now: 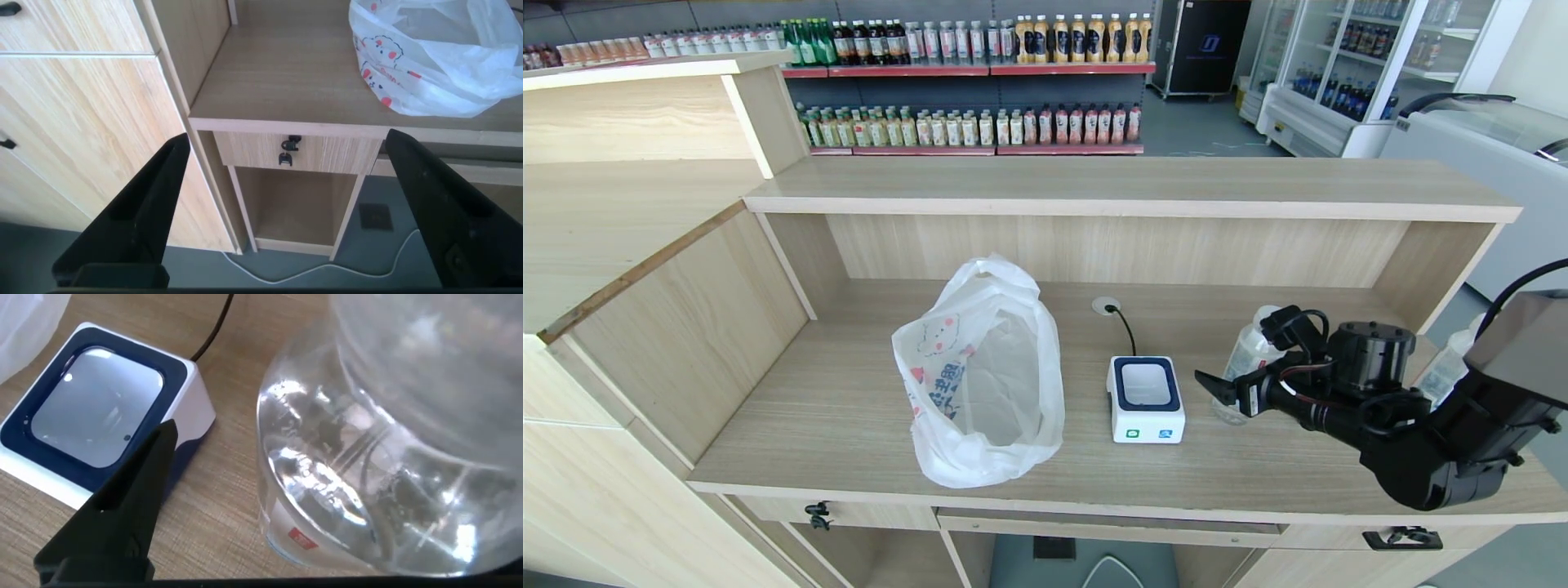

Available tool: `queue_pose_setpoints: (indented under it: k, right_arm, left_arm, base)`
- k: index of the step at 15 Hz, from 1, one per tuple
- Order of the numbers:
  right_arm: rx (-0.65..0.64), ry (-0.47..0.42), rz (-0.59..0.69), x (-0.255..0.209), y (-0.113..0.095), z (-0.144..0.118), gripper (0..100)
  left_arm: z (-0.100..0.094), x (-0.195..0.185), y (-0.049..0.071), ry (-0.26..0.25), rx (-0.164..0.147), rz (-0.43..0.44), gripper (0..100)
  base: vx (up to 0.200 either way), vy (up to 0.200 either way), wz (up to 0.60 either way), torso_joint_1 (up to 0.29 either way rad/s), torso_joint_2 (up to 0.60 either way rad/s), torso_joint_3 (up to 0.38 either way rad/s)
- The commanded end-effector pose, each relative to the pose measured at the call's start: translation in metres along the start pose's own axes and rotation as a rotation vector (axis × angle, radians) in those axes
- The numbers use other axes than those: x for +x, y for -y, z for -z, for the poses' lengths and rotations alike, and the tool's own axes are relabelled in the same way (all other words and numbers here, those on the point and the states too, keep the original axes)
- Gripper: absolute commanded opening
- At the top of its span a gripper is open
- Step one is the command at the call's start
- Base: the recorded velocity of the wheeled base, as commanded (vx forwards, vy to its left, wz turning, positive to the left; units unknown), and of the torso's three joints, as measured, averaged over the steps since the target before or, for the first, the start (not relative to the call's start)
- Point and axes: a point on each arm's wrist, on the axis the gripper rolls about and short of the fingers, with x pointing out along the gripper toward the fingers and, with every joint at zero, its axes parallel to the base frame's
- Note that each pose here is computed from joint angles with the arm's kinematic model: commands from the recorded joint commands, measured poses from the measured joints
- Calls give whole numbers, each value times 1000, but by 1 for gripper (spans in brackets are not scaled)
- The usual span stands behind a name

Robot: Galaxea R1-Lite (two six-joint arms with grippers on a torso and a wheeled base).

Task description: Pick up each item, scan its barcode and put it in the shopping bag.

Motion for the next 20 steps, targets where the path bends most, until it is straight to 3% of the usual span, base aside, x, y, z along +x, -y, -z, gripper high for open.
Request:
queue_pose_setpoints:
  k: [1, 13, 14, 20]
  right_arm:
    - [0, -2, 1, 1, 0, 1, 100]
    - [-4, 24, -39, 6, -2, 2, 100]
    - [-3, 26, -39, 6, -2, 2, 0]
    - [4, 26, -31, 5, 1, 2, 0]
  left_arm:
    - [0, 0, 0, 0, -1, -1, 100]
    - [0, 0, 0, 0, -1, -1, 100]
    - [0, 0, 0, 0, -1, -1, 100]
    - [0, 0, 0, 0, -1, -1, 100]
  base:
    - [0, 0, 0, 0, 0, 0]
    - [0, 0, 0, 0, 0, 0]
    - [0, 0, 0, 0, 0, 0]
    - [0, 0, 0, 0, 0, 0]
